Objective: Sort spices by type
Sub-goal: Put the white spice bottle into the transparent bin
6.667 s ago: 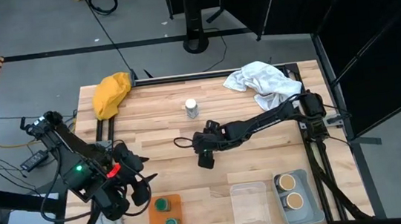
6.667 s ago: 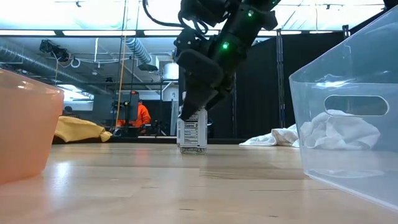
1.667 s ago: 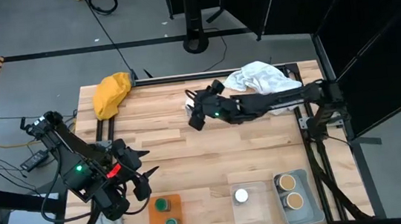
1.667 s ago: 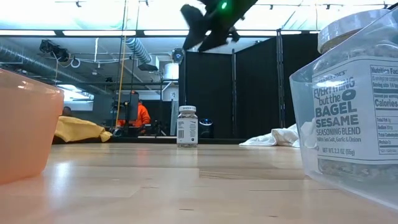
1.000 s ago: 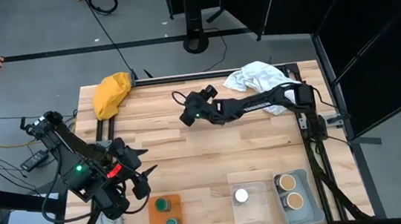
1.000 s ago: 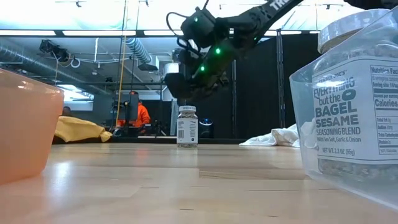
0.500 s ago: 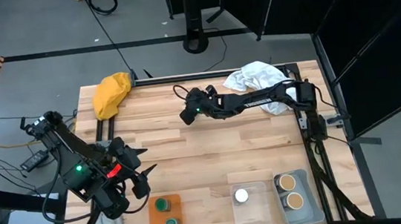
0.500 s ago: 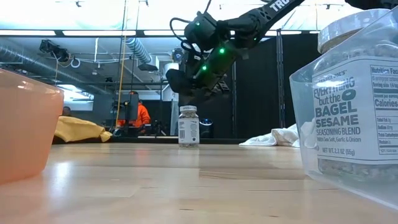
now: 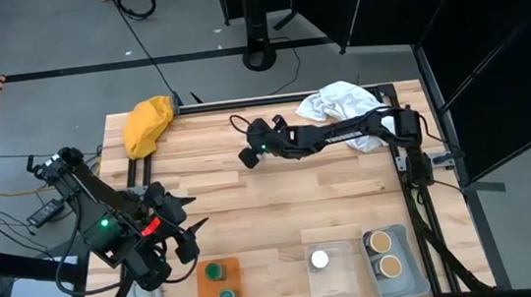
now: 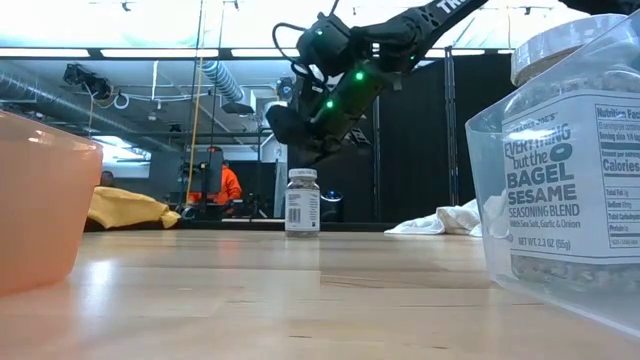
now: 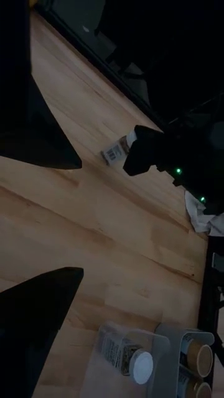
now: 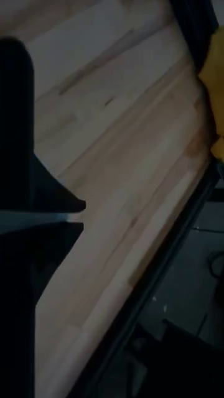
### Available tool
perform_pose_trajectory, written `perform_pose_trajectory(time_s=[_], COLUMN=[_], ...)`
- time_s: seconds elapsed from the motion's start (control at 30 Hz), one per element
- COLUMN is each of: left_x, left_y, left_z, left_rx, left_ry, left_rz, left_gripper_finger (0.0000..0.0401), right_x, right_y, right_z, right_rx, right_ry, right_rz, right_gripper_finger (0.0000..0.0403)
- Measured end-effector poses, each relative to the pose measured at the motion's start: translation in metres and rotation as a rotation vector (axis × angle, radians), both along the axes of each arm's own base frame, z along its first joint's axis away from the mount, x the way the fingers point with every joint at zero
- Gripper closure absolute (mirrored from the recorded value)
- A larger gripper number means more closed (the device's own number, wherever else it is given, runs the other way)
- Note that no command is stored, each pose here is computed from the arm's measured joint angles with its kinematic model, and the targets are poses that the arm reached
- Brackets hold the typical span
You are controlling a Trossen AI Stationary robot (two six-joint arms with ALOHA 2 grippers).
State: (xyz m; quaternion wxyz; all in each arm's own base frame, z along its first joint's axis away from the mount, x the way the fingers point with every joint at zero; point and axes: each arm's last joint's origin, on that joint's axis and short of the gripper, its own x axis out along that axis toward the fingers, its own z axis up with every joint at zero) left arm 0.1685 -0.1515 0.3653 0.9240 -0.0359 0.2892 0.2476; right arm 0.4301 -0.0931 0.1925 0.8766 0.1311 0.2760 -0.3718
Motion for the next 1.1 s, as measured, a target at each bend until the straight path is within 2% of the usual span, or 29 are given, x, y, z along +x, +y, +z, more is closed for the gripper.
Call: perform_pose_trajectory(time_s=[0.23, 0.43, 0.53, 0.63, 0.8, 1.1], left_x=[0.000, 0.000, -0.001, -0.001, -0.001, -0.001], left_y=[0.000, 0.000, 0.001, 0.001, 0.001, 0.002], left_z=[0.000, 0.000, 0.000, 0.000, -0.001, 0.000], left_rx=[0.002, 0.005, 0.009, 0.010, 0.015, 0.026], left_ry=[0.002, 0.005, 0.008, 0.009, 0.014, 0.012], left_rz=[0.000, 0.000, 0.000, 0.000, 0.000, 0.002], left_gripper_finger=[0.0126, 0.0126, 0.0126, 0.0126, 0.0126, 0.0126], right_x=[-0.006, -0.013, -0.013, -0.010, -0.004, 0.003], right_y=[0.002, 0.010, 0.013, 0.015, 0.016, 0.008], right_z=[0.029, 0.058, 0.057, 0.038, 0.008, -0.031], right_rx=[-0.056, -0.091, -0.098, -0.034, 0.038, 0.102], right_ry=[-0.042, -0.095, -0.067, -0.028, 0.014, 0.068], right_rz=[0.050, 0.083, 0.098, 0.072, 0.027, 0.004], right_gripper_finger=[0.0260, 0.0139, 0.0082, 0.0040, 0.0011, 0.0027])
